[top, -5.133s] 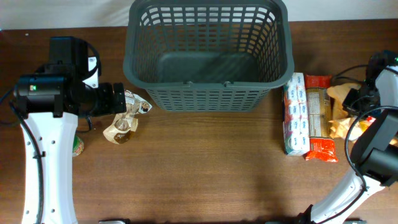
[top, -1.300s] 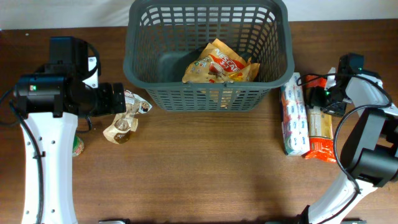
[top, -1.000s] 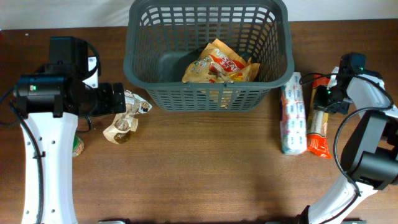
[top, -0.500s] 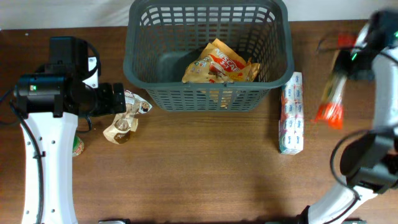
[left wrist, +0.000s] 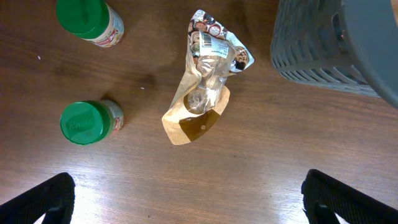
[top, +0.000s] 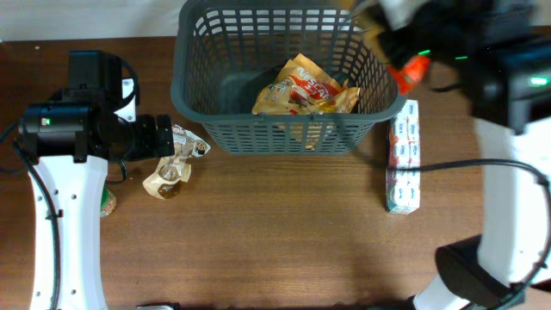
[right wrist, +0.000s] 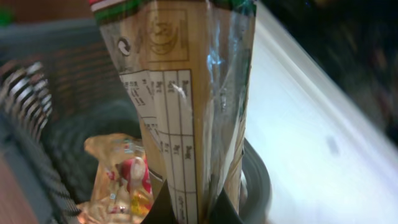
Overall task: Pack container
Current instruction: 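Lower the red package into the basket and open the right gripper, then grasp the white tissue pack with the right gripper and lift it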
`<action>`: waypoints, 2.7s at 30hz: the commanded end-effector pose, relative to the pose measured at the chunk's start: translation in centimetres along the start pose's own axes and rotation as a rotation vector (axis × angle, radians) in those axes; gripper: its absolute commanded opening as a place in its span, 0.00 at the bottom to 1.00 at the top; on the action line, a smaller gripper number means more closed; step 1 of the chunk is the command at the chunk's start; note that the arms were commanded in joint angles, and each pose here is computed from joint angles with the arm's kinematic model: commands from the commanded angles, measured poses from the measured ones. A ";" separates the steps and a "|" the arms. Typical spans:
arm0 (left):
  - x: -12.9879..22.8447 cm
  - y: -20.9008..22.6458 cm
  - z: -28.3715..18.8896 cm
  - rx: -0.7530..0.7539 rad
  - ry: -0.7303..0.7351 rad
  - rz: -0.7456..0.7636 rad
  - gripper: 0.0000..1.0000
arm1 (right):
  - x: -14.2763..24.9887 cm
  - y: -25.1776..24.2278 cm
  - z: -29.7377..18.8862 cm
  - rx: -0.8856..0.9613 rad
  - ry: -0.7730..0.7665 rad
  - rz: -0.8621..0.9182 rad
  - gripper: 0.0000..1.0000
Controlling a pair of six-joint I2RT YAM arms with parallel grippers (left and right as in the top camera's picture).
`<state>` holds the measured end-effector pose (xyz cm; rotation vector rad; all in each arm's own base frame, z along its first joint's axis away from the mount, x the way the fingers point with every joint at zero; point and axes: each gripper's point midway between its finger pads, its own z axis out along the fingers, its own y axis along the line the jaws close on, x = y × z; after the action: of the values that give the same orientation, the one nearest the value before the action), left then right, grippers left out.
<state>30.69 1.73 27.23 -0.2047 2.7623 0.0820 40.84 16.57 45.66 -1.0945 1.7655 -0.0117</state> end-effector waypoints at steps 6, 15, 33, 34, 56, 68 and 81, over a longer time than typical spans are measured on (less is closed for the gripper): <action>0.0 0.3 -0.2 -0.008 -0.005 -0.005 0.99 | 1.9 4.2 11.4 -0.176 0.041 -0.396 0.04; 0.0 0.3 -0.2 -0.008 -0.005 -0.005 0.99 | 12.3 5.0 25.1 -0.206 0.263 -0.112 0.14; 0.0 0.3 -0.2 -0.008 -0.005 -0.005 0.99 | 6.2 -8.8 -1.9 0.244 0.089 0.457 0.99; 0.0 0.3 -0.2 -0.008 -0.005 -0.005 0.99 | 8.2 -10.3 -3.1 0.291 0.111 0.548 0.99; 0.0 0.3 -0.2 -0.009 -0.005 -0.005 0.99 | 39.7 2.7 8.7 -0.060 0.867 1.343 0.84; 0.0 0.3 -0.2 -0.009 -0.005 -0.006 0.99 | 44.6 9.6 9.8 -0.127 0.989 1.395 0.28; 0.0 0.3 -0.2 -0.009 -0.005 -0.005 0.99 | 28.0 -13.1 -2.7 0.347 0.376 1.216 0.04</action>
<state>30.70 1.74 27.24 -0.2047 2.7618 0.0825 45.29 -11.23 17.65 0.4860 2.7316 0.3137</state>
